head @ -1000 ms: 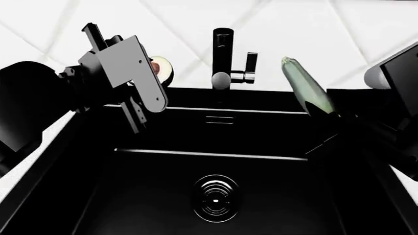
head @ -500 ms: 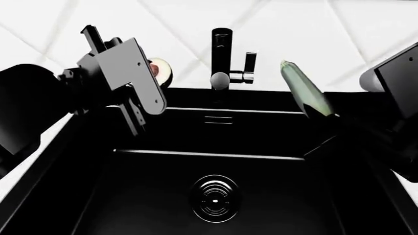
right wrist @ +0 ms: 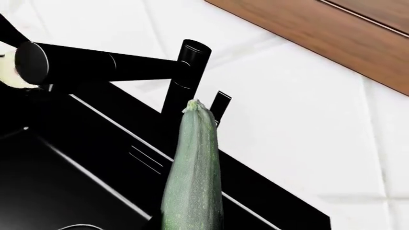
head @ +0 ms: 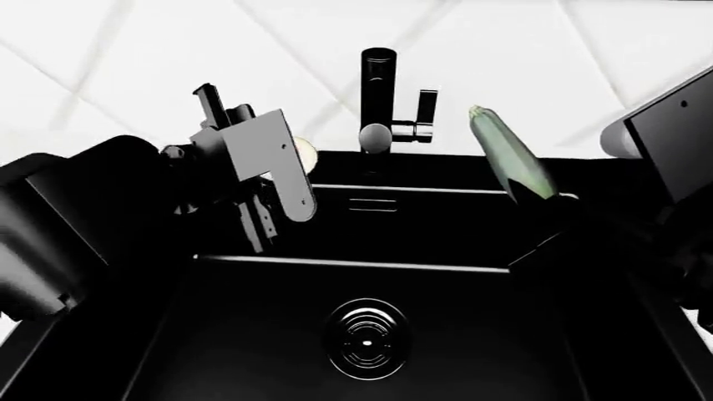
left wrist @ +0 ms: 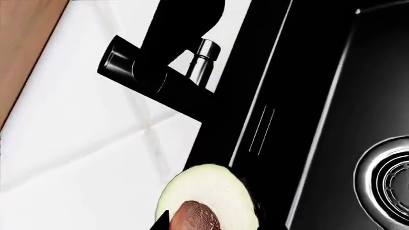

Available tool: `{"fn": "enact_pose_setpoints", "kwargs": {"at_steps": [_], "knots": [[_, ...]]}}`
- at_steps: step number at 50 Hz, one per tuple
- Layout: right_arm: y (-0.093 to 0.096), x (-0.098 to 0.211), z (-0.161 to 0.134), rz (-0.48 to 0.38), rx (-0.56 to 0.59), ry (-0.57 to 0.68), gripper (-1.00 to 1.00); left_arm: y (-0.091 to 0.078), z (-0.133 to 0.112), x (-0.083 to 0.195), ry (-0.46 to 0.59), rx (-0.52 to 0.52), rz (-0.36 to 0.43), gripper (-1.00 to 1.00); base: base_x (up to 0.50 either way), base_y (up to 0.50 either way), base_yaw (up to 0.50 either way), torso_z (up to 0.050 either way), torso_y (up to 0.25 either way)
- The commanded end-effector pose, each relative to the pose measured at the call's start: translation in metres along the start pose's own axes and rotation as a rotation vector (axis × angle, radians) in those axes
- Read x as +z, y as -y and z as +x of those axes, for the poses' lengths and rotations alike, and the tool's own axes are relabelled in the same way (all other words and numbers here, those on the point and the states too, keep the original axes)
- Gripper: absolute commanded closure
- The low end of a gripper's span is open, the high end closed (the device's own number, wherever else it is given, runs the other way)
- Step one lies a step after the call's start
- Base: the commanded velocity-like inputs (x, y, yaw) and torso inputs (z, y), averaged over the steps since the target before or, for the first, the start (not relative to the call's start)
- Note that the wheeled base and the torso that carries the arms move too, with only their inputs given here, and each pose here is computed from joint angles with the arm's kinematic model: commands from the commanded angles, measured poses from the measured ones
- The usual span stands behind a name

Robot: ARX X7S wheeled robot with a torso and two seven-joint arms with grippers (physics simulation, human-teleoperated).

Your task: Pick up the fruits and vegetables and place them in the sink. Turn on the sink faucet to wash them. Then turn the sink off and put them in the tray.

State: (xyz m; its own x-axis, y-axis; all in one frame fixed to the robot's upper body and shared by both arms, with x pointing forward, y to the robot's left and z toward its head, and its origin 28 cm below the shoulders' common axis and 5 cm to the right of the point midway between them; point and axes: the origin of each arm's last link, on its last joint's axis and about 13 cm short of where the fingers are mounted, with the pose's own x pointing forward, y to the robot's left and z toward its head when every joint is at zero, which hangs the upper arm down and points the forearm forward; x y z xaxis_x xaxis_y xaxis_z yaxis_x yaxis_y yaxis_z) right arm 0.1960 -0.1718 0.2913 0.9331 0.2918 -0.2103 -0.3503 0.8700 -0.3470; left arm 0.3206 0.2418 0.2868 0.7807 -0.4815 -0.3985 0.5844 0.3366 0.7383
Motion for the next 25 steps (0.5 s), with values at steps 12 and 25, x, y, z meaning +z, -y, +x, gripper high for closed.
{"fn": "enact_pose_setpoints", "kwargs": {"at_steps": [12, 25], "knots": [[0.002, 0.001, -0.002, -0.002, -0.022, 0.017, 1.0, 0.015, 0.03, -0.002, -0.046, -0.082, 0.048, 1.0, 0.0, 0.0, 0.0, 0.0, 0.001], [0.002, 0.0, 0.0, 0.0, -0.022, 0.018, 1.0, 0.025, 0.047, 0.002, -0.054, -0.143, 0.075, 1.0, 0.0, 0.0, 0.0, 0.0, 0.0]]}}
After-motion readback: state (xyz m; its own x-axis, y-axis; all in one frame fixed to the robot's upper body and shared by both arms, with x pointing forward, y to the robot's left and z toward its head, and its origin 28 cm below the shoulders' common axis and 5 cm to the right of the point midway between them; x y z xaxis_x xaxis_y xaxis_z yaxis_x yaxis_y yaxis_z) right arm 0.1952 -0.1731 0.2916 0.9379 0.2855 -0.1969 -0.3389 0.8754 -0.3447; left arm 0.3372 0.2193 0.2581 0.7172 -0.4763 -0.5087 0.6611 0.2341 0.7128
